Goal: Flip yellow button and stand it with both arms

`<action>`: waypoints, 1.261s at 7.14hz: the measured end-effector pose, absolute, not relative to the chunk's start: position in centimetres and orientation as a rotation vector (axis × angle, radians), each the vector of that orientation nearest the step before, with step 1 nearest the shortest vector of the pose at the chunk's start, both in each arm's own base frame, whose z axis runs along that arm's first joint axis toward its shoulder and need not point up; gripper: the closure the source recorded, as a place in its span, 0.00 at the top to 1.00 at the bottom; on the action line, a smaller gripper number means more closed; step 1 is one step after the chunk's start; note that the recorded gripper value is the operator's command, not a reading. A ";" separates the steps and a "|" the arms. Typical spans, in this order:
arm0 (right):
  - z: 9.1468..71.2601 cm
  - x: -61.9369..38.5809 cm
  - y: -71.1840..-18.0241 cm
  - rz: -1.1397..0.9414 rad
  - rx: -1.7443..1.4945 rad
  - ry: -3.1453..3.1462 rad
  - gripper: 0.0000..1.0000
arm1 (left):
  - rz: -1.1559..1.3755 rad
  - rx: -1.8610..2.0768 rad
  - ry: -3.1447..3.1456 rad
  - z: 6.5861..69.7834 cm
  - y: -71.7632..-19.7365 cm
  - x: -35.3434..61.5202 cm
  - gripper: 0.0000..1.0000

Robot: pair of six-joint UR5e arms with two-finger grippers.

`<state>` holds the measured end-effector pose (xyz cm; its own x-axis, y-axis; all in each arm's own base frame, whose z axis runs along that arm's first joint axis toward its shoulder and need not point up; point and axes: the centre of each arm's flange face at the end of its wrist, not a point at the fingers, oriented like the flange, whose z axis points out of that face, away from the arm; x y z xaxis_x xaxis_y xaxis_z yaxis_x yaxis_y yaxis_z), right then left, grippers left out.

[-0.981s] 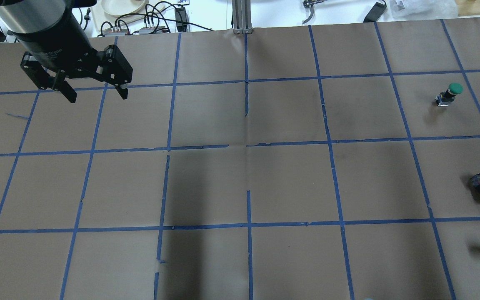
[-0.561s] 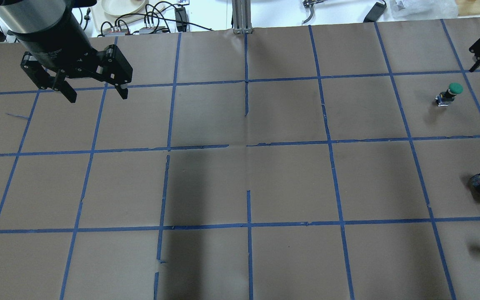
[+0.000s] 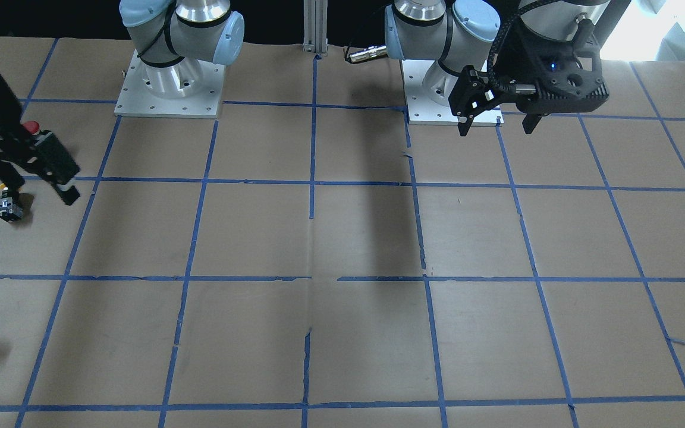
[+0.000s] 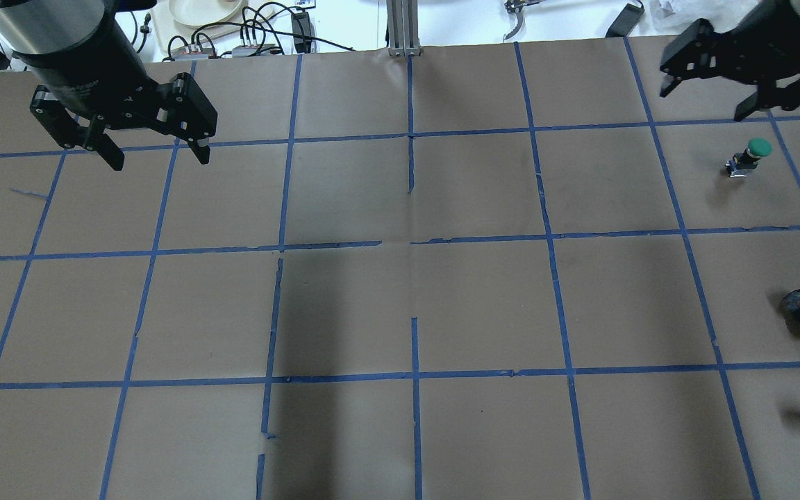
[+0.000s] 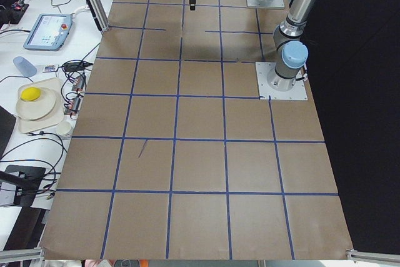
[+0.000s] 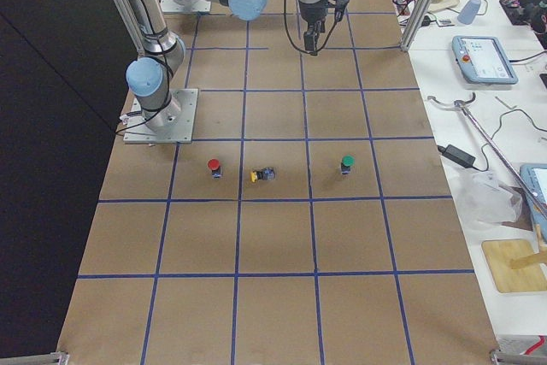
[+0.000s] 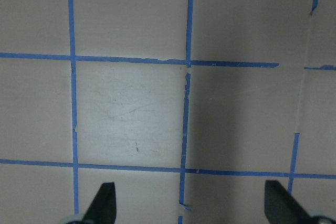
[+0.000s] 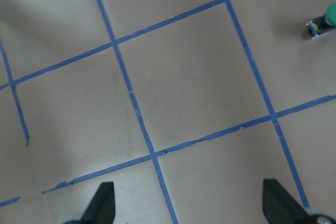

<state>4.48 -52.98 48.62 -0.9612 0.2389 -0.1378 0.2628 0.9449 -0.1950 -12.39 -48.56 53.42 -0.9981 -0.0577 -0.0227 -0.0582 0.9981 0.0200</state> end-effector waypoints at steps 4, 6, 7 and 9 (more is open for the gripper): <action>50.8 15.1 -55.1 -0.249 0.038 3.015 1.00 | 0.032 -0.093 3.118 53.4 -48.6 -12.2 1.00; 51.4 15.5 -54.8 -0.231 -0.105 3.029 1.00 | 0.032 -0.093 3.119 53.4 -48.6 -12.3 1.00; 51.4 15.4 -54.6 -0.204 -0.145 3.047 1.00 | 0.032 -0.092 3.119 53.4 -48.6 -12.3 1.00; 51.2 15.0 -53.4 -0.127 -0.163 3.085 1.00 | 0.031 -0.093 3.119 53.5 -48.6 -12.3 1.00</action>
